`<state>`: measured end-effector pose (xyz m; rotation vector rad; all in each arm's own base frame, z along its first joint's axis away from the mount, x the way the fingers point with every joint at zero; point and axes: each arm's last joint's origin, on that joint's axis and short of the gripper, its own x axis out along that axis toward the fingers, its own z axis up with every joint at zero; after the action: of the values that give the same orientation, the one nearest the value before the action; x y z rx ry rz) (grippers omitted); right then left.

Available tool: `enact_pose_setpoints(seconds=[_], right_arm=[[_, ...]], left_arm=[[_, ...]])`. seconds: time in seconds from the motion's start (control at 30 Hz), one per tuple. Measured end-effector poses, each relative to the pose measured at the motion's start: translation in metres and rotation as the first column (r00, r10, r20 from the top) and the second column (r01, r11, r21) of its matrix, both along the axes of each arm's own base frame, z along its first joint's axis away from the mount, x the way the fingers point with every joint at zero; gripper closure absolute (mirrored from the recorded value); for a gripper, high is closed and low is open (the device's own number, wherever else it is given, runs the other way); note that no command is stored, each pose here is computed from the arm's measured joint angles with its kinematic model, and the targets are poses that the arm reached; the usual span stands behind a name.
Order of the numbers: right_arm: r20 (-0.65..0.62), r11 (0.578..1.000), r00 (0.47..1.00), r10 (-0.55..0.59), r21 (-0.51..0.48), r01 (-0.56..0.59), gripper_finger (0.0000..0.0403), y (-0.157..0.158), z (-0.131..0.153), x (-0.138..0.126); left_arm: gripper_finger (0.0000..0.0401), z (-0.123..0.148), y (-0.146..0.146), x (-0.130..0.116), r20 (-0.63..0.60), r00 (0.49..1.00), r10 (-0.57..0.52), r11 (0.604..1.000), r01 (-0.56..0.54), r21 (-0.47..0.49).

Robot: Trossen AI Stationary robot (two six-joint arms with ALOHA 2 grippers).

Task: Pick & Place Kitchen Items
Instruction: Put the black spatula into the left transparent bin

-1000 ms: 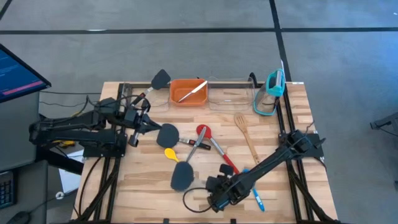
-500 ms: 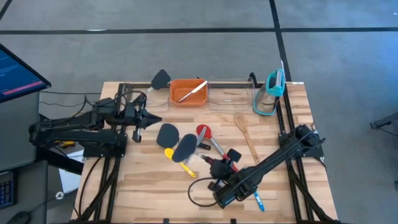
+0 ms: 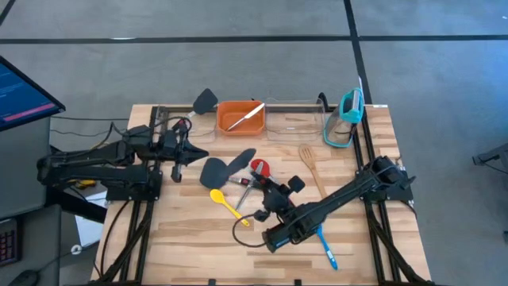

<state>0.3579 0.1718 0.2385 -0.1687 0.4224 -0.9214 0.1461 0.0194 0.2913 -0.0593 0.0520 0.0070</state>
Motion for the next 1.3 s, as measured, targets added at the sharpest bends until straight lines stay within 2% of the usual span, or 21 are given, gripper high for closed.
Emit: enact_pose_setpoints(seconds=[0.27, 0.43, 0.5, 0.67, 0.8, 0.93, 1.03, 1.17, 1.3], right_arm=[[0.057, 0.997, 0.997, -0.049, -0.06, 0.053, 0.0308, -0.012, 0.003, 0.006], [0.076, 0.993, 0.995, -0.061, -0.093, 0.068, 0.0308, -0.014, 0.004, 0.007], [0.086, 0.991, 0.994, -0.063, -0.108, 0.073, 0.0308, -0.013, 0.004, 0.007], [0.126, 0.982, 0.989, -0.072, -0.166, 0.093, 0.0308, -0.013, 0.006, 0.006], [0.153, 0.97, 0.985, -0.079, -0.217, 0.112, 0.0308, -0.013, 0.008, 0.006], [0.162, 0.966, 0.983, -0.081, -0.231, 0.118, 0.0308, -0.013, 0.008, 0.005], [0.161, 0.966, 0.984, -0.081, -0.232, 0.118, 0.0308, -0.013, 0.008, 0.005], [0.164, 0.966, 0.983, -0.084, -0.229, 0.121, 0.0308, -0.014, 0.008, 0.006], [0.158, 0.965, 0.984, -0.083, -0.233, 0.119, 0.0308, -0.014, 0.009, 0.006]], left_arm=[[0.0399, -0.02, -0.001, 0.033, -0.11, 0.992, -0.057, 0.996, 0.048, -0.081], [0.04, -0.022, -0.013, 0.06, -0.023, 0.991, -0.131, 0.991, 0.131, 0.022], [0.04, -0.023, -0.02, 0.069, 0.012, 0.992, -0.129, 0.99, 0.128, 0.061], [0.04, -0.034, -0.039, 0.083, 0.033, 0.999, -0.041, 0.991, 0.036, 0.13], [0.04, -0.055, -0.058, 0.081, 0.077, 0.997, -0.008, 0.992, -0.002, 0.126], [0.04, -0.068, -0.077, 0.066, 0.239, 0.966, 0.099, 0.983, -0.132, 0.126], [0.04, -0.07, -0.091, 0.056, 0.342, 0.934, 0.098, 0.969, -0.168, 0.181], [0.04, -0.072, -0.095, 0.061, 0.358, 0.929, 0.092, 0.955, -0.184, 0.232], [0.04, -0.072, -0.085, 0.074, 0.35, 0.924, 0.155, 0.942, -0.245, 0.23]])
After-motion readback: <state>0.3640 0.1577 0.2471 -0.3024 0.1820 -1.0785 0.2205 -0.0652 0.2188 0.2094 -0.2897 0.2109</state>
